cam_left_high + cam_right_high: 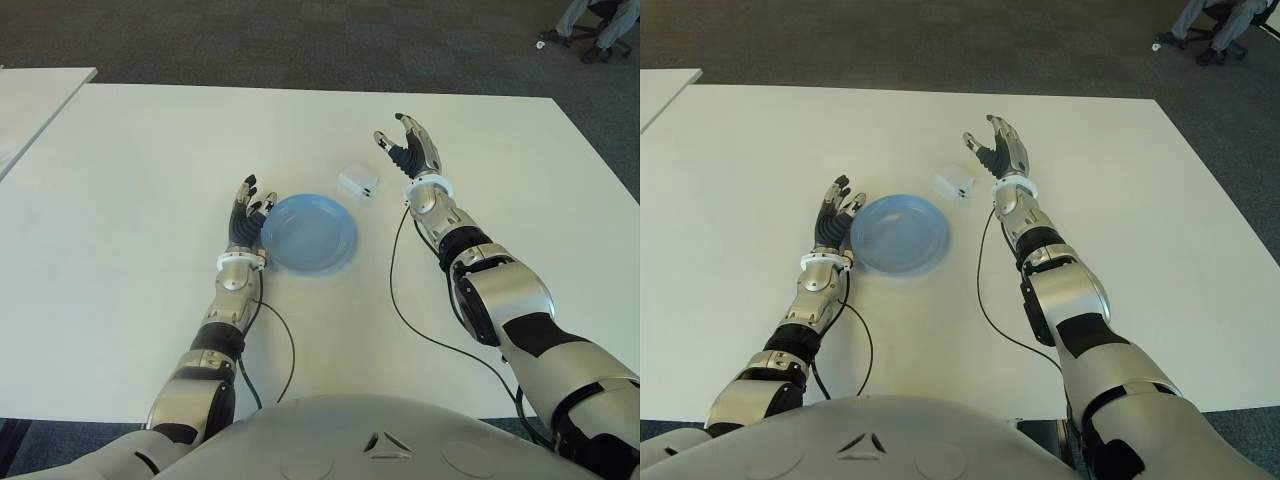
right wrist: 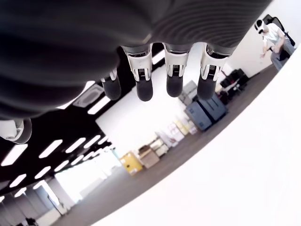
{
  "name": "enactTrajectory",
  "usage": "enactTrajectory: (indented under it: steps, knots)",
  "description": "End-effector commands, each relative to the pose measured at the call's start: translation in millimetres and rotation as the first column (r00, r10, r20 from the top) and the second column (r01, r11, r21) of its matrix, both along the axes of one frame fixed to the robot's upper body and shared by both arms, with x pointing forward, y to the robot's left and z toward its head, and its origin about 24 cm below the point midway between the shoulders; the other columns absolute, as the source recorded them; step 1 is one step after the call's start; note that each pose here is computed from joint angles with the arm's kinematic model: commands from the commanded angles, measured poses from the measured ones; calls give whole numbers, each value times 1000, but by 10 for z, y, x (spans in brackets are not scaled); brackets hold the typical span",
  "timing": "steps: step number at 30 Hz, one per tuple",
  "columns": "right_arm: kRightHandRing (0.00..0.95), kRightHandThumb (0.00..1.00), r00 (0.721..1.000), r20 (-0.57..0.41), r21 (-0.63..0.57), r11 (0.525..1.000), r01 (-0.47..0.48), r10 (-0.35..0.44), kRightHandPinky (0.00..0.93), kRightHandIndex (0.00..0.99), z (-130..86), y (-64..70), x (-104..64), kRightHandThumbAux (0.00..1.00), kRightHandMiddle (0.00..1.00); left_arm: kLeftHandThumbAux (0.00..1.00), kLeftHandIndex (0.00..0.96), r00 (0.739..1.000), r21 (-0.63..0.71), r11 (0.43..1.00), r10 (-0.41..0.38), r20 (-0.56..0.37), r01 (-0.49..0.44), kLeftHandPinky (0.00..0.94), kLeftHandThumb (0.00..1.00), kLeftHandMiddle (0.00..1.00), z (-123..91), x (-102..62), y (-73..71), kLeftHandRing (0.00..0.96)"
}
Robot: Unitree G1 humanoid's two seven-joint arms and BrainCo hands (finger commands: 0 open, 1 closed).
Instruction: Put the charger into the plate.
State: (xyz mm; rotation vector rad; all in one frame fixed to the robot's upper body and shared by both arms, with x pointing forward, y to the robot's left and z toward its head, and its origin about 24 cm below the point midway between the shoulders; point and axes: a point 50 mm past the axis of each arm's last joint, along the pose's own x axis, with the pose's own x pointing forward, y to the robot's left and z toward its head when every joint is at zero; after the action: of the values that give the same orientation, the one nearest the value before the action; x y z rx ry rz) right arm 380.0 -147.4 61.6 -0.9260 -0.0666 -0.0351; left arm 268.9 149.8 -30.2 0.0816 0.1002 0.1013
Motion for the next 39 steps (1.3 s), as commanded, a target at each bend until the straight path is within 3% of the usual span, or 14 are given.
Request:
enactTrajectory:
  steps: [1, 14, 23, 39]
  knots:
    - [0, 454, 999, -41, -52, 998, -30, 28, 0, 0, -35, -8, -3, 228, 0, 523, 0, 995, 1, 1000, 0, -97, 0, 0, 0, 0, -179, -115, -48, 0]
    - [0, 438, 995, -47, -101, 991, -90, 86, 0, 0, -131, -11, -70, 246, 0, 525, 0, 996, -6, 1000, -1, -89, 0, 0, 0, 0, -155, -94, -78, 0]
    - [0, 432, 989, -138, -138, 988, -73, 54, 0, 0, -326, -5, -150, 255, 0, 523, 0, 996, -13, 1000, 3, -91, -4, 0, 0, 0, -140, -87, -110, 0]
    - [0, 378, 949, -314, -184, 980, -74, 13, 0, 0, -727, -33, -387, 297, 0, 514, 0, 996, -16, 1000, 12, -89, -14, 0, 0, 0, -109, -108, -103, 0]
